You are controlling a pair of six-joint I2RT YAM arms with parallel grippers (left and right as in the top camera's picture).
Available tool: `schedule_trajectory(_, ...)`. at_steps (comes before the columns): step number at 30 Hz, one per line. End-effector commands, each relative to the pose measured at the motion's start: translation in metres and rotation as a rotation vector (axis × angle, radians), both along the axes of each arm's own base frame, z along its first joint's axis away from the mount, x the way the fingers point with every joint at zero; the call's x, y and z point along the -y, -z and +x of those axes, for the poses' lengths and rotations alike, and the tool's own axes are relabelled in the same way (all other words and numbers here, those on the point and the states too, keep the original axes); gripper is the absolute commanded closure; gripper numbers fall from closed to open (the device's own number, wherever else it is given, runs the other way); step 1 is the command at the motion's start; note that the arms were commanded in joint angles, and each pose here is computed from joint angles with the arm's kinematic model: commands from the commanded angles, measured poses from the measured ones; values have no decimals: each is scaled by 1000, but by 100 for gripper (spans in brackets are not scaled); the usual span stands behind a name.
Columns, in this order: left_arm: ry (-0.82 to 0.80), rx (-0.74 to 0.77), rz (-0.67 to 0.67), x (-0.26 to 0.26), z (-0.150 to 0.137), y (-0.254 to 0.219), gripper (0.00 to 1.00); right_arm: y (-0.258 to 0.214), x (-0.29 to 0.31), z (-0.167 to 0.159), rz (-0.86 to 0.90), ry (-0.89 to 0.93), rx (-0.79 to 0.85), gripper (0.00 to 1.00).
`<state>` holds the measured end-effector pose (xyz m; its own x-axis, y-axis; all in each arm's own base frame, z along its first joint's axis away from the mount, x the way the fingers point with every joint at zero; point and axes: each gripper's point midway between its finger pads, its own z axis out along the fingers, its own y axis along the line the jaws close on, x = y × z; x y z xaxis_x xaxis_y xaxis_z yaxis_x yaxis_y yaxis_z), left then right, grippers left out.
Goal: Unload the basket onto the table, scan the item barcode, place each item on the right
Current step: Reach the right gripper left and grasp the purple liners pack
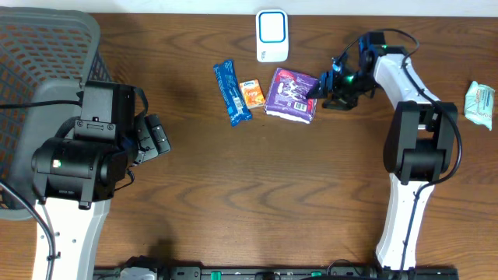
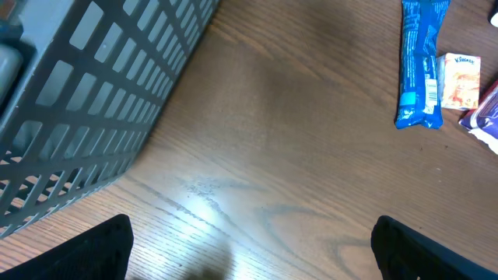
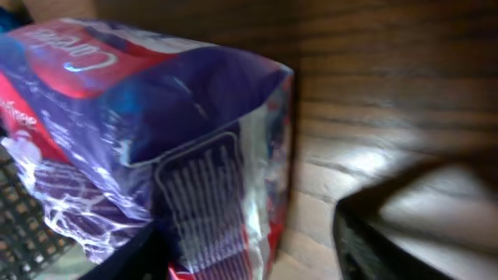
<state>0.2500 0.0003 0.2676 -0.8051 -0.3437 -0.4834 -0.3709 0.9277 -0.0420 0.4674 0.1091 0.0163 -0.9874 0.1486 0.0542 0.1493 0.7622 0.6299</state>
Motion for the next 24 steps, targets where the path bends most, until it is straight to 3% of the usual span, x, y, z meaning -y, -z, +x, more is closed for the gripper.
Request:
schedule_trajectory(1,-5,1,12,-3,1,-2,2,18,2,-14,-47,-4,-28,57)
schedule_trajectory(5,-5,1,12,-3,1,-2,2,22,2,-15,-48,-5,-25,95)
schedule_trajectory(6,-5,1,12,-3,1,-2,2,20,3,-14,-47,-4,-25,99)
schedule_trajectory(16,-5,1,12,-3,1,-2,2,-23,7,-3,-90,-34,37,99)
schedule_trajectory(24,-5,1,12,-3,1,-2,2,-114,46,5,-526,41,269,99)
